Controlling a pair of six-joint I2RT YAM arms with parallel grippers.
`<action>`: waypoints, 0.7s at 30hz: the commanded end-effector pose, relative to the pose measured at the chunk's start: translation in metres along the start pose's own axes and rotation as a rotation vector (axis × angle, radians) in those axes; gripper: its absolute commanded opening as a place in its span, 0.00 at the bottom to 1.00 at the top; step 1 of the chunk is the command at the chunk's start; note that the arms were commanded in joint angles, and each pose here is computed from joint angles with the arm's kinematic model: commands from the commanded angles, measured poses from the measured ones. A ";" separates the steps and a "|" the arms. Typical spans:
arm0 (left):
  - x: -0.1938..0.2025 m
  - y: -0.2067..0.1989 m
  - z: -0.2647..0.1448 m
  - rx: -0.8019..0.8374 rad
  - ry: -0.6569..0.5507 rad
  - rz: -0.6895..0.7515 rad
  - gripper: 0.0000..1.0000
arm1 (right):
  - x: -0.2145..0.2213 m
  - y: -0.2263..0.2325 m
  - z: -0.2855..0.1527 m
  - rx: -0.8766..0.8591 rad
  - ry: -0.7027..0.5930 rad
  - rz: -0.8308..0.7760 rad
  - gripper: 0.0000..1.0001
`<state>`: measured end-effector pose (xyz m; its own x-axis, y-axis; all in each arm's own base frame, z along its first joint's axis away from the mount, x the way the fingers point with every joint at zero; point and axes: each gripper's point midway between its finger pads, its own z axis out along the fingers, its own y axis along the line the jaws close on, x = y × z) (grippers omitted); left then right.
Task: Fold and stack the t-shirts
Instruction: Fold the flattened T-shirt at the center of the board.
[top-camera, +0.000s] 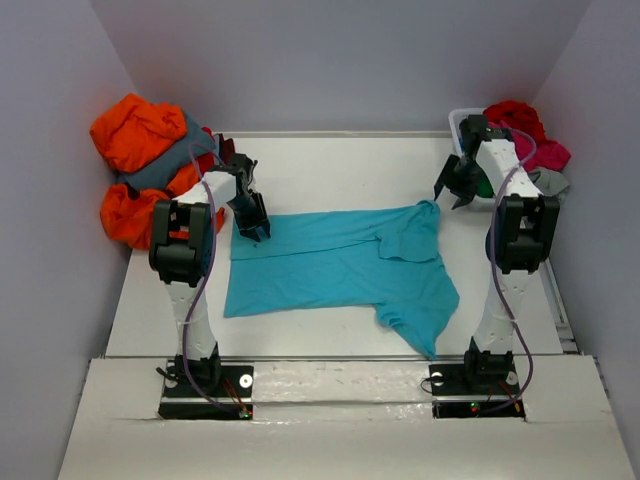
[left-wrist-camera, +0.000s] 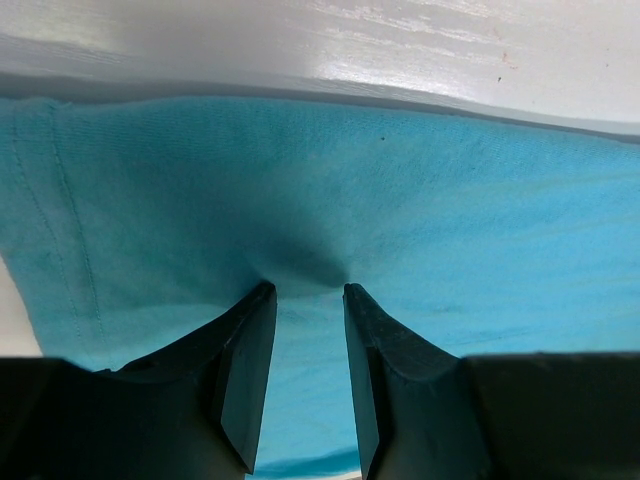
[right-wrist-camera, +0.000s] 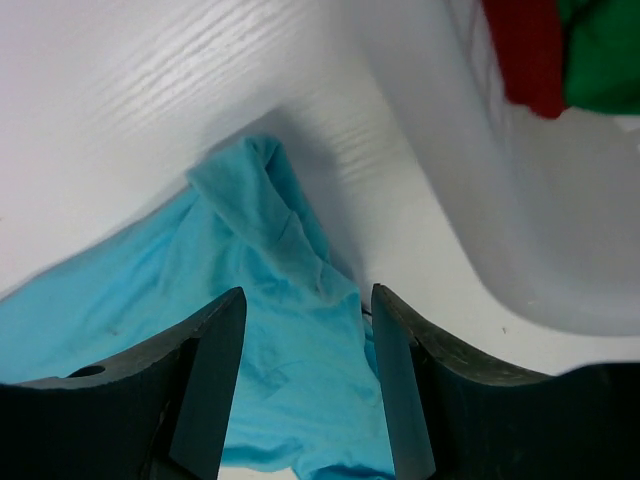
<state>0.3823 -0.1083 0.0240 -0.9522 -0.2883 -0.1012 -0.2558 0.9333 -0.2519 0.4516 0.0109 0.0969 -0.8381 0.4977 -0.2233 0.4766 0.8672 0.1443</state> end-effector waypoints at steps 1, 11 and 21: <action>-0.007 0.000 -0.002 -0.001 -0.023 -0.014 0.46 | 0.026 0.018 -0.029 -0.075 0.005 -0.070 0.59; -0.023 -0.009 -0.005 0.009 -0.038 -0.014 0.46 | 0.096 0.021 -0.030 -0.088 0.121 -0.171 0.56; -0.029 -0.013 -0.005 0.022 -0.047 -0.017 0.46 | 0.139 0.000 -0.015 -0.077 0.210 -0.133 0.49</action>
<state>0.4023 -0.1121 0.0265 -0.9447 -0.3060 -0.1182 -0.2671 0.9267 -0.2644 0.3307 0.0768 0.0767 -0.9377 0.3472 -0.0156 0.3406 0.9269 0.1575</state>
